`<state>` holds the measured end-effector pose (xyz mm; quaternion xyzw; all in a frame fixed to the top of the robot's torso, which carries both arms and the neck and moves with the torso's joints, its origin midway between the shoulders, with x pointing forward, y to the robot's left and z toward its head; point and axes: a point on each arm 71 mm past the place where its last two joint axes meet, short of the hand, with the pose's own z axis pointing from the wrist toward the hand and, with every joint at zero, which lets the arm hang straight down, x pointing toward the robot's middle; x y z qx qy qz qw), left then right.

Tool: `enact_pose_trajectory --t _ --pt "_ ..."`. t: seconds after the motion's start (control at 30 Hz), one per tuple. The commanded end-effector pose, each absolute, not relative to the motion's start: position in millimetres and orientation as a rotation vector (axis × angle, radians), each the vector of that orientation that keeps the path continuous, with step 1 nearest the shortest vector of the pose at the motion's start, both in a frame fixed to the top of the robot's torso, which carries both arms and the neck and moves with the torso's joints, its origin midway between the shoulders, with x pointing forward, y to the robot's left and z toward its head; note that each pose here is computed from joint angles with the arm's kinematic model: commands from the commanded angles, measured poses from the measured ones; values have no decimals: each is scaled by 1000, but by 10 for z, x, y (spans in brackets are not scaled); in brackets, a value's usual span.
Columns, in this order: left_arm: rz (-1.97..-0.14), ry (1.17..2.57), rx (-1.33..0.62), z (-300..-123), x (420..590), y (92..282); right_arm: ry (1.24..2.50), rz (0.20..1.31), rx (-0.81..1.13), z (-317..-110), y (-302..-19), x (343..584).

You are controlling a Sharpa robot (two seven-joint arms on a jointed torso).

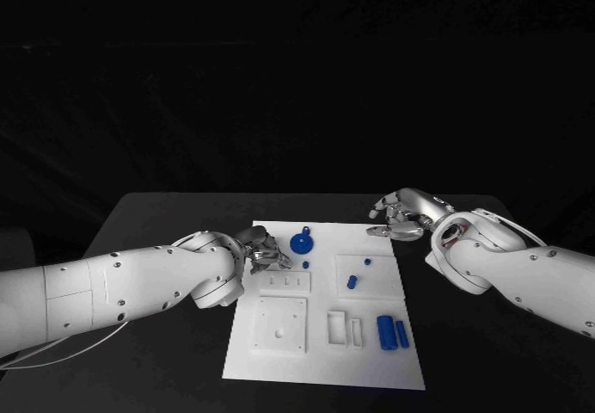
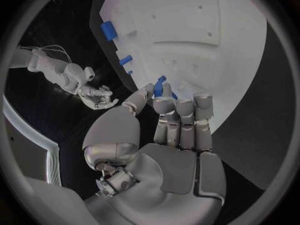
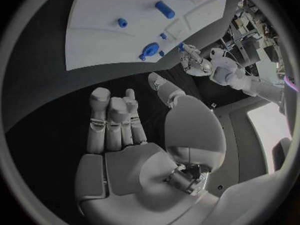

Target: Assemble the parts on the task board

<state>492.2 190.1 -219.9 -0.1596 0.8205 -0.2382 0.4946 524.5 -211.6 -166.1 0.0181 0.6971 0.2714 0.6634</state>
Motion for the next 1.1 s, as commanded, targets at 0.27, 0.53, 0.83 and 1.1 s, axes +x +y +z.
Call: enact_pose_trajectory --t 0.27,0.53,0.83,1.1 --pt "-515 2050 -300 -2273 4908 1871 1589 622 28 -1669 -2097 5239" --pt "-502 2062 -288 -2335 4910 1856 1592 621 28 -1672 -2097 5239" --pt "-498 2070 -275 -2376 4915 1830 1594 620 27 -1673 -2097 5240" --pt "-498 2078 -267 -2389 4914 1819 1595 621 27 -1673 -2093 5239"
